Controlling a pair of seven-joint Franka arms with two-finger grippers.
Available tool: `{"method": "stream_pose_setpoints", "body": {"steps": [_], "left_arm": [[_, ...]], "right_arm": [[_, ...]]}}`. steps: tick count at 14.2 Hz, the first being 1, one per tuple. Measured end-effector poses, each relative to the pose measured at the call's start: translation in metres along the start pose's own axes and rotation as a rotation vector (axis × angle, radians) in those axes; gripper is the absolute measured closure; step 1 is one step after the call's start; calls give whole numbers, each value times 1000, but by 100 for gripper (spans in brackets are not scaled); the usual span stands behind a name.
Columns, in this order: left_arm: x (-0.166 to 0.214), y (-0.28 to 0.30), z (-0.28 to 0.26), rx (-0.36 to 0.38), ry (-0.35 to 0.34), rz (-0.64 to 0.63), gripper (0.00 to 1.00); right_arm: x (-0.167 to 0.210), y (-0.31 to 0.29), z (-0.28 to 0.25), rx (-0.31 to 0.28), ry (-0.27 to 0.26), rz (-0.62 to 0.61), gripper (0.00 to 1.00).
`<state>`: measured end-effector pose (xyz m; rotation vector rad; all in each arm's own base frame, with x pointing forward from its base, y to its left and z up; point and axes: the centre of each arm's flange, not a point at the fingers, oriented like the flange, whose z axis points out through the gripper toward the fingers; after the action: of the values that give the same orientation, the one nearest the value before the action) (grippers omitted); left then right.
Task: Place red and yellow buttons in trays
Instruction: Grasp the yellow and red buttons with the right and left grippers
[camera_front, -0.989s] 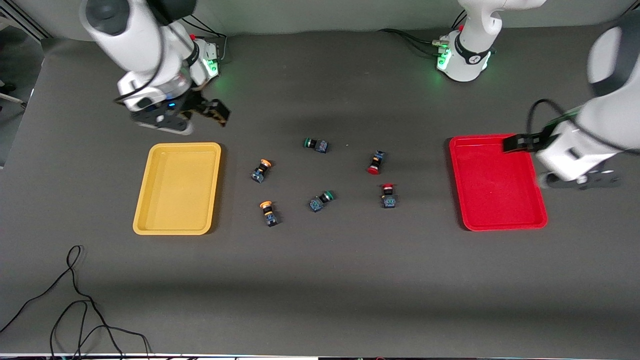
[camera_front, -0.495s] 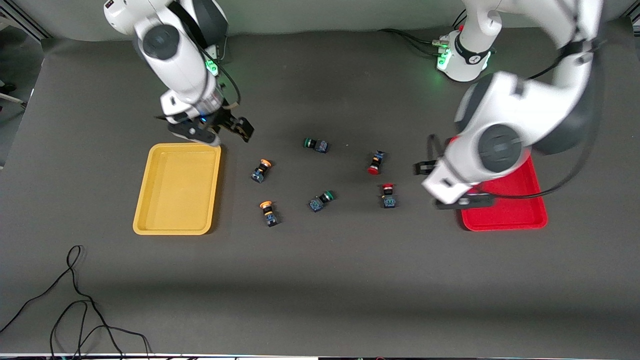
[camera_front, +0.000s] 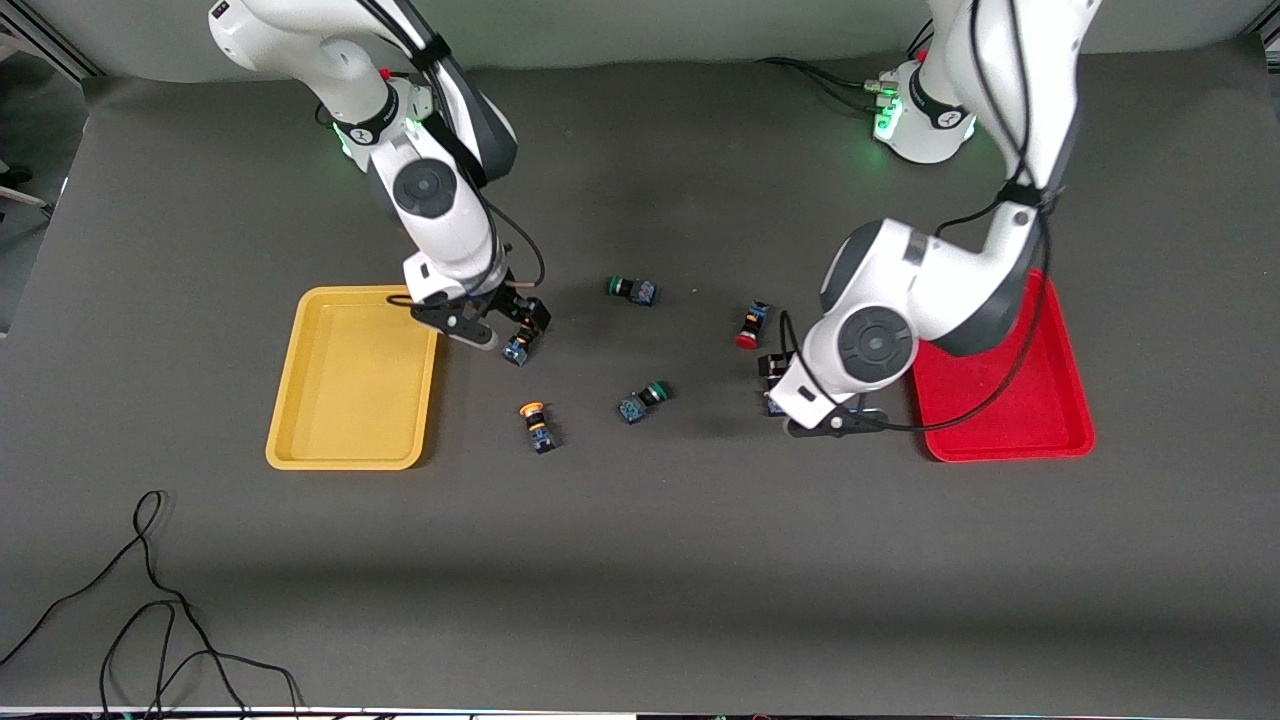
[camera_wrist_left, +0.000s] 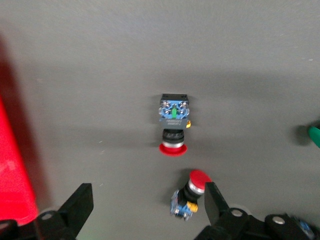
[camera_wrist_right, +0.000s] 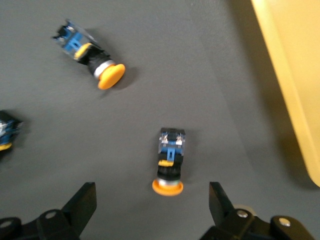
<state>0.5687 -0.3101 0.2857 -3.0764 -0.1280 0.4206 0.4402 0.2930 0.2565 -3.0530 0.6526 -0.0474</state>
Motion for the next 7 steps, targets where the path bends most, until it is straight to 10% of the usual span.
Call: {"method": "stream_pose_setpoints", "body": {"steps": [7], "left_arm": [[31, 14, 89, -36, 56, -23, 15]], "right_arm": [[-4, 12, 66, -11, 16, 52, 0]]}}
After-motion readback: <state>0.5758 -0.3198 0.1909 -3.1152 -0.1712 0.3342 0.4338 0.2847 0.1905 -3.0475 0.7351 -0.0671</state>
